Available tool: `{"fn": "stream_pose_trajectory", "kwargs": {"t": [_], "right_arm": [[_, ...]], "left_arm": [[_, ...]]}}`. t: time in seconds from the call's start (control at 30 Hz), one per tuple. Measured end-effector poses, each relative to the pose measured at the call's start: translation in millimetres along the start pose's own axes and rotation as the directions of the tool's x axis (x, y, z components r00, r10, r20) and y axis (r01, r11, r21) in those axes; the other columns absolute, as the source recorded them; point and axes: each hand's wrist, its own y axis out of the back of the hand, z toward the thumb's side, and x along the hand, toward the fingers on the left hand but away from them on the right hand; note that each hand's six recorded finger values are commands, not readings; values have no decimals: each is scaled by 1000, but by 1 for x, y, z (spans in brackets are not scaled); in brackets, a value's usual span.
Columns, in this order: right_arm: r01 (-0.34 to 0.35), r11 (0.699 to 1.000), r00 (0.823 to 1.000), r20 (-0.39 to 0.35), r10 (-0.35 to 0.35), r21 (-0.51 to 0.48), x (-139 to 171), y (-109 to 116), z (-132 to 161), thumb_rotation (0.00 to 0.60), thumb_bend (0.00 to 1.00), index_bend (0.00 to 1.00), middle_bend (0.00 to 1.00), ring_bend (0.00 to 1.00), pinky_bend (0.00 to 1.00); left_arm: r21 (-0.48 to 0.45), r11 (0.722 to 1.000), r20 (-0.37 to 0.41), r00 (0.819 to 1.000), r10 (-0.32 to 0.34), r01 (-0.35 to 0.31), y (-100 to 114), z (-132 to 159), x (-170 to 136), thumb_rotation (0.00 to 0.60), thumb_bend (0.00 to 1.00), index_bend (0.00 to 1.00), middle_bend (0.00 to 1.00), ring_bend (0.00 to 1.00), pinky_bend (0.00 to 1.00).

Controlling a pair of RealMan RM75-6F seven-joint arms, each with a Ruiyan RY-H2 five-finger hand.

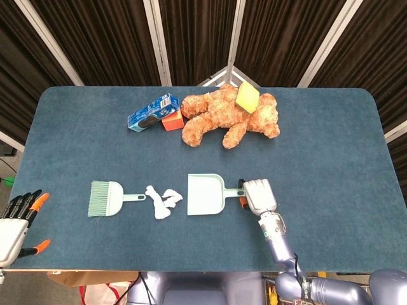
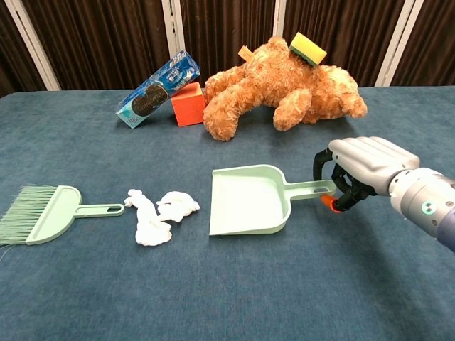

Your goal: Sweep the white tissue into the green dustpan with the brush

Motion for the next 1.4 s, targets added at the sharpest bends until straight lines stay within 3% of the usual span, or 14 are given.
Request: {"fn": "stream_pose_trajectory", "kwargs": {"t": [0.17,0.23,0.33,0.4,0.57,0.87,1.07,1.4], "right_arm": [[18,1000,1000,-11,-18,7,0,8,1,600,462,556,840,842,903],[24,1000,1000,-18,-24,16,1,11,1,600,463,556,840,842,903],[32,999,999,-26,-31,26,2,13,2,600,471,556,840,842,903],[34,999,999,-28,-33,26,2,14,3,600,475,556,840,842,902],[30,999,999,-26,-30,28,2,14,4,600,475,556,840,842,903],[29,998,999,-21,-28,60,3,10,0,600,475,556,840,842,902],[35,997,999,-10,-34,66,0,10,-5,600,475,556,840,842,903],[38,997,999,4,-38,67,-2,10,-14,600,477,556,840,842,902]], "left_arm": [[-10,1000,11,1000,-22,22,0,6,9,600,3,0,0,0,6],[4,1000,20,1000,-12,12,4,9,16,600,16,0,14,29,55],[26,1000,40,999,13,-14,10,17,35,600,50,0,175,220,287],[38,999,54,998,26,-28,13,24,49,600,96,37,390,414,468],[66,997,74,997,22,-27,10,43,83,600,150,222,634,631,664],[100,994,69,996,-49,42,-9,78,134,600,232,448,931,896,903],[154,984,56,993,-104,94,-26,104,158,600,268,481,994,952,957],[207,958,25,978,-208,198,-69,150,183,600,298,487,1000,987,988]]}}
